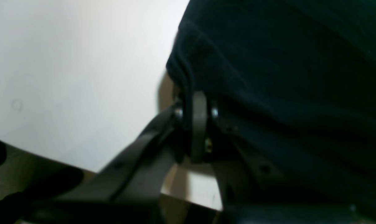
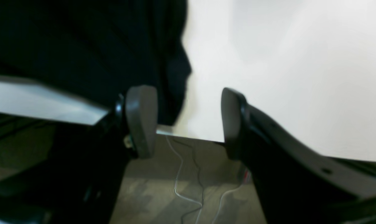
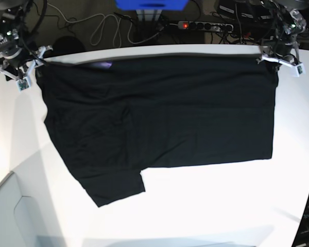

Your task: Fold the T-shirt properly

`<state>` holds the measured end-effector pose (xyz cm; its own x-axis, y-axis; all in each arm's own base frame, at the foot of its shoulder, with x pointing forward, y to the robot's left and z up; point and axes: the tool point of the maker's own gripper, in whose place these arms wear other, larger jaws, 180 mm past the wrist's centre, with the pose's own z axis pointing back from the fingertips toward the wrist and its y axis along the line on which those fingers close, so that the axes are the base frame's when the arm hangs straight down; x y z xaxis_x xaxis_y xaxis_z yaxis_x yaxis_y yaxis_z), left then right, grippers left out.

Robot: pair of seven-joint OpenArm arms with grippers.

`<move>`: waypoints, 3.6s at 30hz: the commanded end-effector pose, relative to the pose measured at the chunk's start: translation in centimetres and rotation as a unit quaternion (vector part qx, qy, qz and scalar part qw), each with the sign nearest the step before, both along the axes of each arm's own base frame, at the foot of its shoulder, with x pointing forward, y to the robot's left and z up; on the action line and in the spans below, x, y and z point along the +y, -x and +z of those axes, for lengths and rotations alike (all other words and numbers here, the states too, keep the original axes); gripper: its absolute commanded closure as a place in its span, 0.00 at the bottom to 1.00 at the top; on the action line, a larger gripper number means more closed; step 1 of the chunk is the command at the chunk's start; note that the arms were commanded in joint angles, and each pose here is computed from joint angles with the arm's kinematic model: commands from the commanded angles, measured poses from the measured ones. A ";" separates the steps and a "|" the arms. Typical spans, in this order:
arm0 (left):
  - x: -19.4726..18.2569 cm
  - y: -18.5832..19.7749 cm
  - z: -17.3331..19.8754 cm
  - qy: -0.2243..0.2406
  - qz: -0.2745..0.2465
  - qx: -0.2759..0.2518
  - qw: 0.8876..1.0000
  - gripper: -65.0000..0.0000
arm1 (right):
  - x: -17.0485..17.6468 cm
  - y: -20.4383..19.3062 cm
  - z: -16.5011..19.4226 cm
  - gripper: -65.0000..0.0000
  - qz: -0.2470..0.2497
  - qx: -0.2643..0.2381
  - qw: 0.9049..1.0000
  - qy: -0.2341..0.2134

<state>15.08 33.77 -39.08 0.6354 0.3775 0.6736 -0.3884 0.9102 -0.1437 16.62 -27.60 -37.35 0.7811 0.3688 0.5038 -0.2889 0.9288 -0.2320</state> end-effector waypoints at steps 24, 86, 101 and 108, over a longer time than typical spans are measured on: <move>0.4 -0.5 0.8 -0.009 -0.001 -0.015 1.000 1.00 | 3.1 -3.6 -2.6 0.91 0.039 0.000 0.998 -0.057; 0.6 -1.3 1.2 -0.013 -0.002 -0.024 1.000 1.00 | -1.9 -5.4 1.1 0.56 -0.029 -0.090 0.995 -0.039; 0.8 0.2 0.7 -0.013 0.000 -0.006 1.000 1.00 | 0.4 -3.8 -1.3 0.56 -0.018 -0.056 0.996 -0.067; 0.6 0.6 0.5 -0.009 0.002 -0.003 1.000 1.00 | 0.8 -3.4 -2.0 0.56 -0.023 -0.048 0.996 -0.075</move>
<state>14.18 33.71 -39.54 0.6468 0.3853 0.6581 -0.3973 0.9069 -0.1405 19.52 -26.71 -40.14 0.7662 0.2222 0.6030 -0.2043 0.9739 -0.0992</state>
